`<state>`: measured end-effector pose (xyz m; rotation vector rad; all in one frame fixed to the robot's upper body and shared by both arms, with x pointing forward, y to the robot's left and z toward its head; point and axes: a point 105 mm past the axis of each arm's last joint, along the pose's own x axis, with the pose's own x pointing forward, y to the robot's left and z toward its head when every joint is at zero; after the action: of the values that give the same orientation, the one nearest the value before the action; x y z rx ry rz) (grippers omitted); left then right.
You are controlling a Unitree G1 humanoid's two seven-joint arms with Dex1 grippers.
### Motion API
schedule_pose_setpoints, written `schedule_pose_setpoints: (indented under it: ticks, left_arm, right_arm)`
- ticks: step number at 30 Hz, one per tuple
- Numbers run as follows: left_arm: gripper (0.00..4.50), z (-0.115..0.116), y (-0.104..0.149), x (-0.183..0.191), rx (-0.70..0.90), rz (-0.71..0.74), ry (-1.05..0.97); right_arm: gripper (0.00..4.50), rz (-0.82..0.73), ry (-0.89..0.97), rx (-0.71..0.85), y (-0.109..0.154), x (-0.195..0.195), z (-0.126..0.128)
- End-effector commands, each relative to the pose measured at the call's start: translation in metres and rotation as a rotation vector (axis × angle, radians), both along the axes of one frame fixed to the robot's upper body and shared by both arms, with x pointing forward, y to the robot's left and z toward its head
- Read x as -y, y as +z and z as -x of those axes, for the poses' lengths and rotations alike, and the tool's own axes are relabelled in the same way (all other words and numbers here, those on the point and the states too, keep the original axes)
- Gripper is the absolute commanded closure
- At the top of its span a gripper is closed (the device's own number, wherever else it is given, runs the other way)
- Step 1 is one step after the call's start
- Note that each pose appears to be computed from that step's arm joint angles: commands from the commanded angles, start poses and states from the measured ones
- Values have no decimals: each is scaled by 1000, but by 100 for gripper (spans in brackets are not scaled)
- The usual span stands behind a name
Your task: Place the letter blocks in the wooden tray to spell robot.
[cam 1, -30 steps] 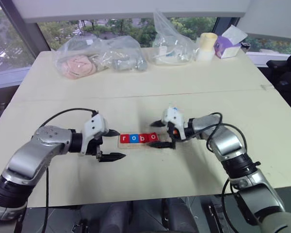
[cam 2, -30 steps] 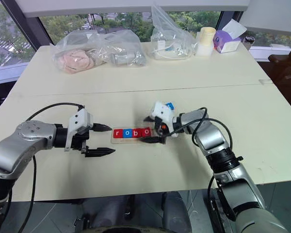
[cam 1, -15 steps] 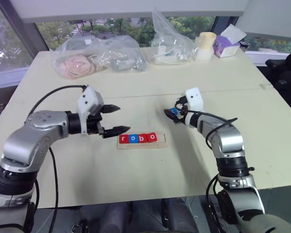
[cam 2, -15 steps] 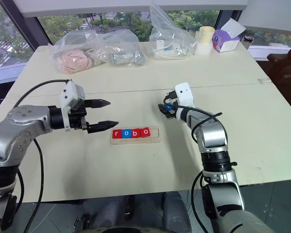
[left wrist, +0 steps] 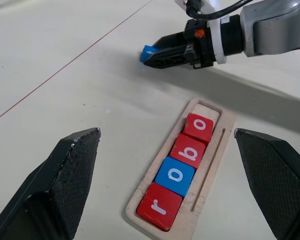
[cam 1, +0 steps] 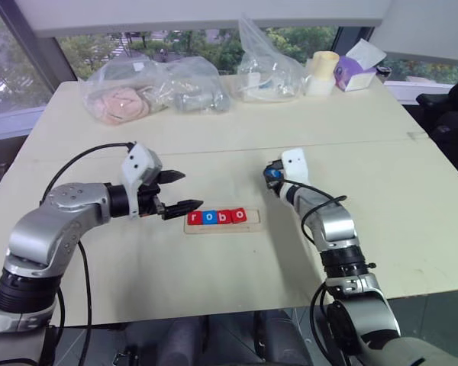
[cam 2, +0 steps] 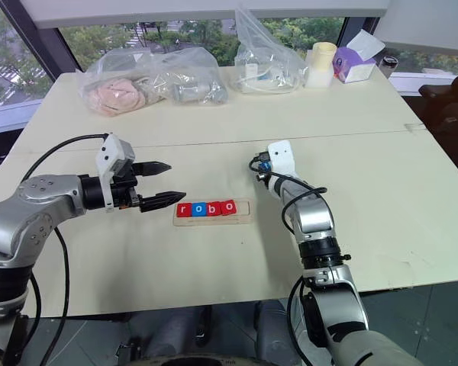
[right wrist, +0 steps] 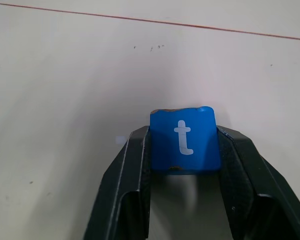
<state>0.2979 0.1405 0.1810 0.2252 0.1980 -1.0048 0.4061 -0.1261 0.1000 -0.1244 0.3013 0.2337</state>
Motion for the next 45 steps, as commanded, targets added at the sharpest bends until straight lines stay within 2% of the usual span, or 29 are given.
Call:
schedule_pose_setpoints:
  ticks: [1,3,6,10,14,18,22,28,29,31,34,37,38,40,42,45]
  left_arm:
    - [0,2,2,2,30,-9,-27]
    - [0,4,-1,4,34,-25,-46]
    - [0,7,-7,8,36,-64,-77]
    - [0,11,-16,14,35,-115,-130]
    - [0,20,-19,29,26,-123,-226]
    - [0,32,-21,38,-3,-134,-323]
    - [0,31,-24,41,-6,-148,-343]
    - [0,30,-26,39,-13,-155,-346]
    - [0,30,-26,38,-14,-156,-344]
    - [0,29,-25,35,-16,-158,-341]
    - [0,30,-23,31,-23,-157,-343]
    - [0,36,-20,26,-52,-149,-383]
    - [0,39,-20,24,-63,-147,-400]
    - [0,44,-19,23,-82,-151,-433]
    - [0,46,-20,20,-92,-163,-444]
    - [0,45,-21,15,-96,-182,-440]
  right_arm:
    - [328,22,-8,95,25,1,-3]
    - [328,8,-61,132,36,10,1]
    - [328,-73,-212,115,44,34,23]
    - [328,-210,-372,-20,34,48,64]
    - [328,-269,-455,-136,22,46,97]
    - [328,-338,-496,-246,6,40,110]
    - [328,-329,-452,-323,-9,26,114]
    - [26,-336,-403,-335,-9,17,113]
    - [8,-327,-408,-322,-7,20,112]
    - [8,-295,-400,-257,4,29,108]
    - [8,-215,-339,-113,29,45,98]
    - [8,-187,-141,47,56,52,91]
    - [8,-132,-54,77,60,53,92]
    - [8,-1,192,115,62,51,99]
    - [8,15,346,83,58,59,104]
    - [8,183,580,48,51,85,111]
